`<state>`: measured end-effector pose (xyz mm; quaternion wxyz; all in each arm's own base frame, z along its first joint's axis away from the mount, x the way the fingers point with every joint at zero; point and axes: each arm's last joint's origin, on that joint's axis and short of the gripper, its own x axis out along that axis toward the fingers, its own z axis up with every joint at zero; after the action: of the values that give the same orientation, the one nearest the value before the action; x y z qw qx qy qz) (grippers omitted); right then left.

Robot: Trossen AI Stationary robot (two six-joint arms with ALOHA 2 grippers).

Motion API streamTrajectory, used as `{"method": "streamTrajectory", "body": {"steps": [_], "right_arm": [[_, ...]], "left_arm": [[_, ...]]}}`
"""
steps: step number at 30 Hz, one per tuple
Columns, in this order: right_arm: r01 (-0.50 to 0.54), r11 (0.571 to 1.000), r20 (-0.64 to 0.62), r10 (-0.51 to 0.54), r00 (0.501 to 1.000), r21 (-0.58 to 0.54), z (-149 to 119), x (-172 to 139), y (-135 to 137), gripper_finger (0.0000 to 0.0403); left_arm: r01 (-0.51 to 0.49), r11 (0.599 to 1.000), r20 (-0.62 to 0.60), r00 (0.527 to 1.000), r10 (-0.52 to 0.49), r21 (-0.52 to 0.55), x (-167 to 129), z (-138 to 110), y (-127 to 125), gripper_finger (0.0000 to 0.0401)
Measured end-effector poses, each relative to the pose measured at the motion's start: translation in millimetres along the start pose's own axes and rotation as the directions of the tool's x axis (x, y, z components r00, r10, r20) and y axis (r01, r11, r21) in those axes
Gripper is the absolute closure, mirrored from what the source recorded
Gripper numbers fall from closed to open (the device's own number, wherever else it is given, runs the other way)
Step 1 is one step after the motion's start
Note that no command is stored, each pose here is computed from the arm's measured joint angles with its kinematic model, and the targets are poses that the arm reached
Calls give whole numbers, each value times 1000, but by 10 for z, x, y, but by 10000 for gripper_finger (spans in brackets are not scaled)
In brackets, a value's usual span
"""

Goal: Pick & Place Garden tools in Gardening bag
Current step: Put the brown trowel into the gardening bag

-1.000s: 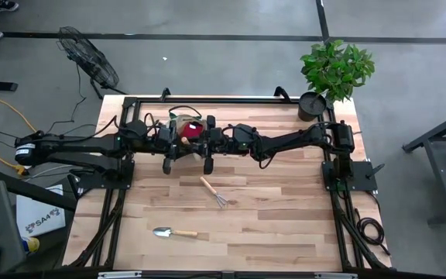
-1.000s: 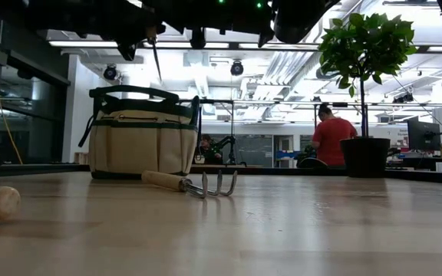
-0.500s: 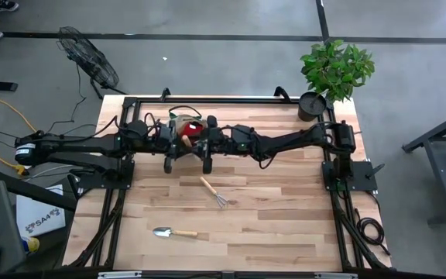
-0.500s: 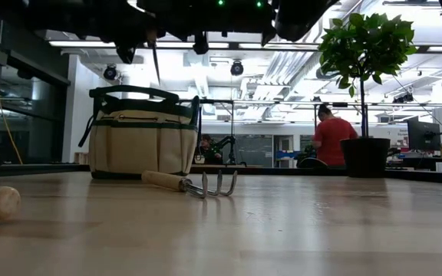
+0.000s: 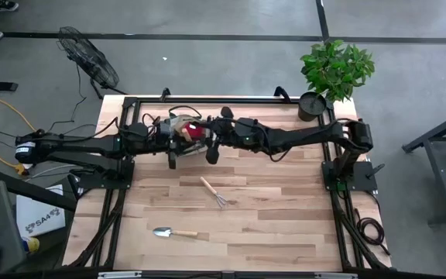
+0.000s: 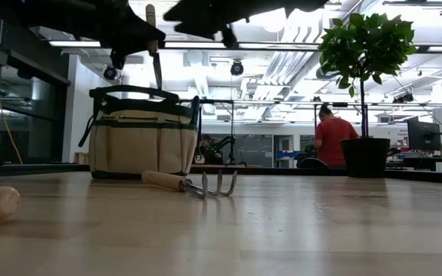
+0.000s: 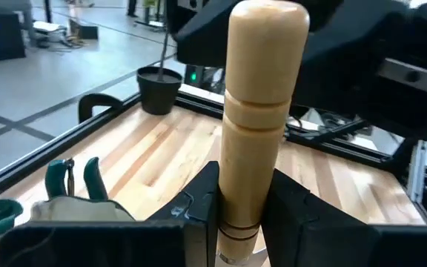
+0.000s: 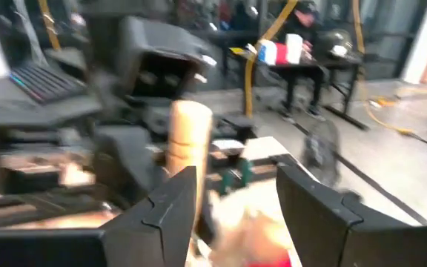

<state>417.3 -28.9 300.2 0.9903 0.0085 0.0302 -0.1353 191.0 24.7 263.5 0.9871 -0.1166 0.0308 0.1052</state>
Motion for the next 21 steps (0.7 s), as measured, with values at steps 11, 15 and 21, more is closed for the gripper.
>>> {"method": "streamTrajectory", "body": {"steps": [11,15,21], "right_arm": [[218,975,-112,-221,969,-43,100,-193,-100,225],[258,965,-124,-263,957,-56,89,-203,-108,225],[274,960,-145,-278,949,-48,66,-207,-115,225]], "left_arm": [[-201,979,53,978,203,-38,-101,-81,-325,337],[-259,964,62,963,263,-63,-166,-131,-458,337],[-321,941,95,939,331,-105,-292,-177,-641,337]]}}
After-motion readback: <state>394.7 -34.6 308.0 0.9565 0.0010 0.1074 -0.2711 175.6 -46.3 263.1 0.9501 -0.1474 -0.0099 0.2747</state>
